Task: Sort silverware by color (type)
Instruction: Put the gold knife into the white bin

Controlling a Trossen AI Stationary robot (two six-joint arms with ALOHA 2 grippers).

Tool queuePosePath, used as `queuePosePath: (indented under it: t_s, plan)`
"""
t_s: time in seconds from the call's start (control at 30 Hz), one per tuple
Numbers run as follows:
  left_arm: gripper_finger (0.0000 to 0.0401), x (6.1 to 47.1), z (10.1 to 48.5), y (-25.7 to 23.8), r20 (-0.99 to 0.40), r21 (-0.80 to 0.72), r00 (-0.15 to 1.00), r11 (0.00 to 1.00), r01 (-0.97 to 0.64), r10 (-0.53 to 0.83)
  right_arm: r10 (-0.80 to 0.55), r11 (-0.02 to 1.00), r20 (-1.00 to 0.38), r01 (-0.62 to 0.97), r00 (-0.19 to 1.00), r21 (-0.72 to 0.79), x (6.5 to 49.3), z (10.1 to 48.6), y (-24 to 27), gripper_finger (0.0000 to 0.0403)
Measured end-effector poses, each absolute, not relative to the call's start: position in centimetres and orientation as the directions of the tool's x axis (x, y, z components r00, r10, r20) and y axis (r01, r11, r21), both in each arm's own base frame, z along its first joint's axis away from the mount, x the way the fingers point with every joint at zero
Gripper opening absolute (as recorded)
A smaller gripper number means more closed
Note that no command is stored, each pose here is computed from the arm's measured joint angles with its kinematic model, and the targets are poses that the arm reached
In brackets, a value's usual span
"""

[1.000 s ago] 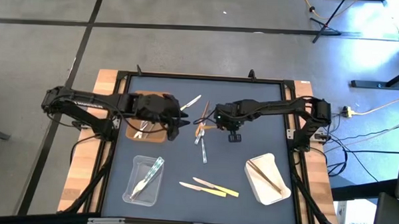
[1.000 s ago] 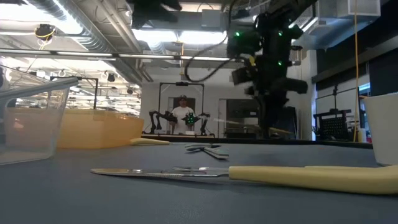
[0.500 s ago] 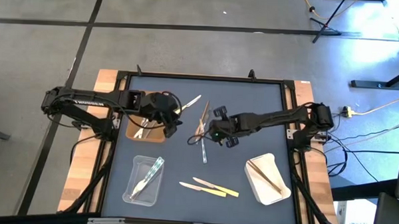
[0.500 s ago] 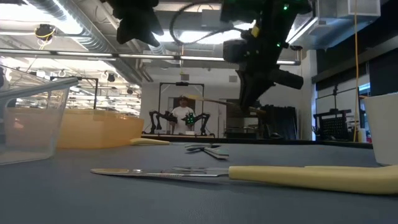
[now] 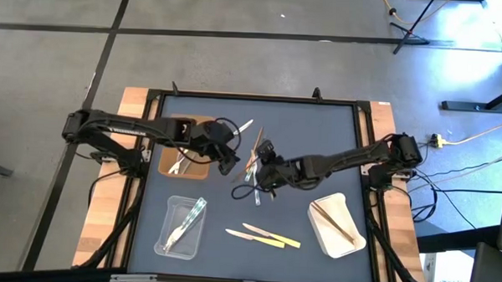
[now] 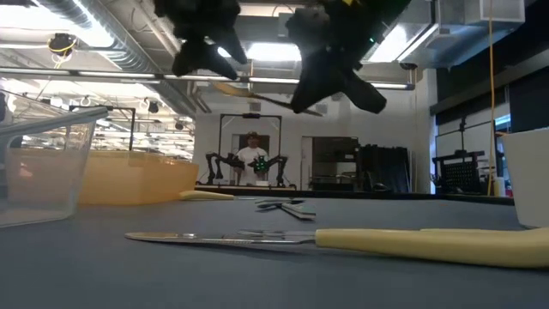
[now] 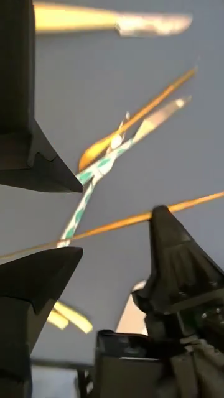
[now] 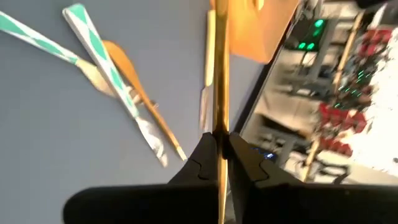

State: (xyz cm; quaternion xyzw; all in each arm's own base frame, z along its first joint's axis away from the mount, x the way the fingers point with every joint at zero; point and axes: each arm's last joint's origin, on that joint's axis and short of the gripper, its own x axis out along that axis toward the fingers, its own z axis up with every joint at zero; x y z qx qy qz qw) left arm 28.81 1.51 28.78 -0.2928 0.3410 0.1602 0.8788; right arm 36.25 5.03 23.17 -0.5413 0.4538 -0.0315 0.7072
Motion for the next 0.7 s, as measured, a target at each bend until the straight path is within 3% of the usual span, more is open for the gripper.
queuePosePath:
  t_s: [0.7]
  plan:
    - [0.0146, 32.0, 25.6, 1.5, -0.708, -0.452, 0.705, 0.742, -0.495, 0.038, -0.522, 0.279, -0.529, -0.452, 0.669, -0.847, 37.1, 24.1, 5.5, 0.0001]
